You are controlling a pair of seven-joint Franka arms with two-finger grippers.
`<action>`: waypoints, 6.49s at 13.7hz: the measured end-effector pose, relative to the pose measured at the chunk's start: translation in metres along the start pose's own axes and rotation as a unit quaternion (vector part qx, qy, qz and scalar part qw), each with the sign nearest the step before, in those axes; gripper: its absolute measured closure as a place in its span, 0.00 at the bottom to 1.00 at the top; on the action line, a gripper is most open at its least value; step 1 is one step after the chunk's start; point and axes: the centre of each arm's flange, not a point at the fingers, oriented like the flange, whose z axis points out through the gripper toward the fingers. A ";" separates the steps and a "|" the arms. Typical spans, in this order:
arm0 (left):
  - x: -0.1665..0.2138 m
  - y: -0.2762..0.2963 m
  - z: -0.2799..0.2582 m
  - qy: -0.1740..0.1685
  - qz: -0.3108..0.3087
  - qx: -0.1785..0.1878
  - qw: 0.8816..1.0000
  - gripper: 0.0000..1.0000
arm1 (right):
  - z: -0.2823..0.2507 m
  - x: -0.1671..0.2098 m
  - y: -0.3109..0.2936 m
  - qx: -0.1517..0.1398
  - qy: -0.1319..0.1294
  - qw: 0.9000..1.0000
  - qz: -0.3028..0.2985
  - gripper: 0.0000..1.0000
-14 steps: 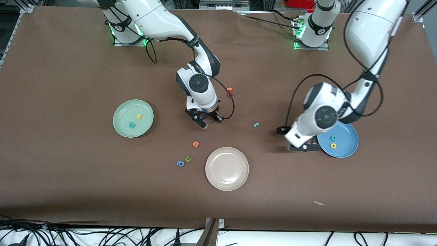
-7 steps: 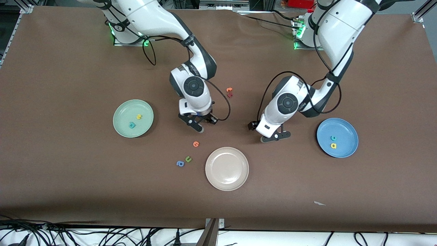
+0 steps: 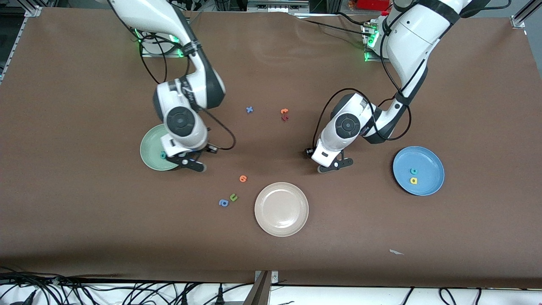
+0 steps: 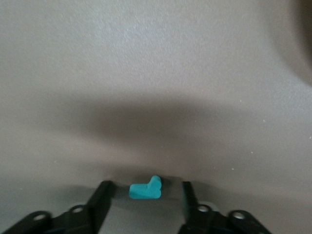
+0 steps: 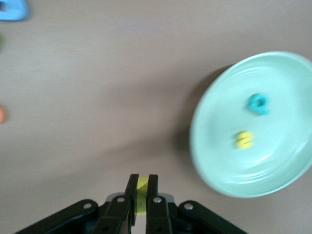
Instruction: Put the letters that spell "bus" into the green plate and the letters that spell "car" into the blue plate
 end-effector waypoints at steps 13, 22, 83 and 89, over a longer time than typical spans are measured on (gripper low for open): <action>-0.002 0.002 -0.002 0.005 0.004 0.003 1.000 0.67 | 0.003 0.022 0.146 0.057 -0.053 0.994 -0.079 0.02; 0.011 -0.005 -0.008 0.014 0.010 0.011 1.000 0.71 | -0.208 0.037 0.224 0.063 -0.035 0.987 -0.141 0.00; 0.174 -0.276 -0.301 -0.072 0.132 0.088 0.985 0.00 | -0.282 -0.003 0.305 0.067 0.020 0.990 -0.124 0.00; 0.149 -0.276 -0.387 -0.030 0.121 0.063 0.990 0.00 | -0.282 -0.003 0.305 0.067 0.020 0.990 -0.124 0.00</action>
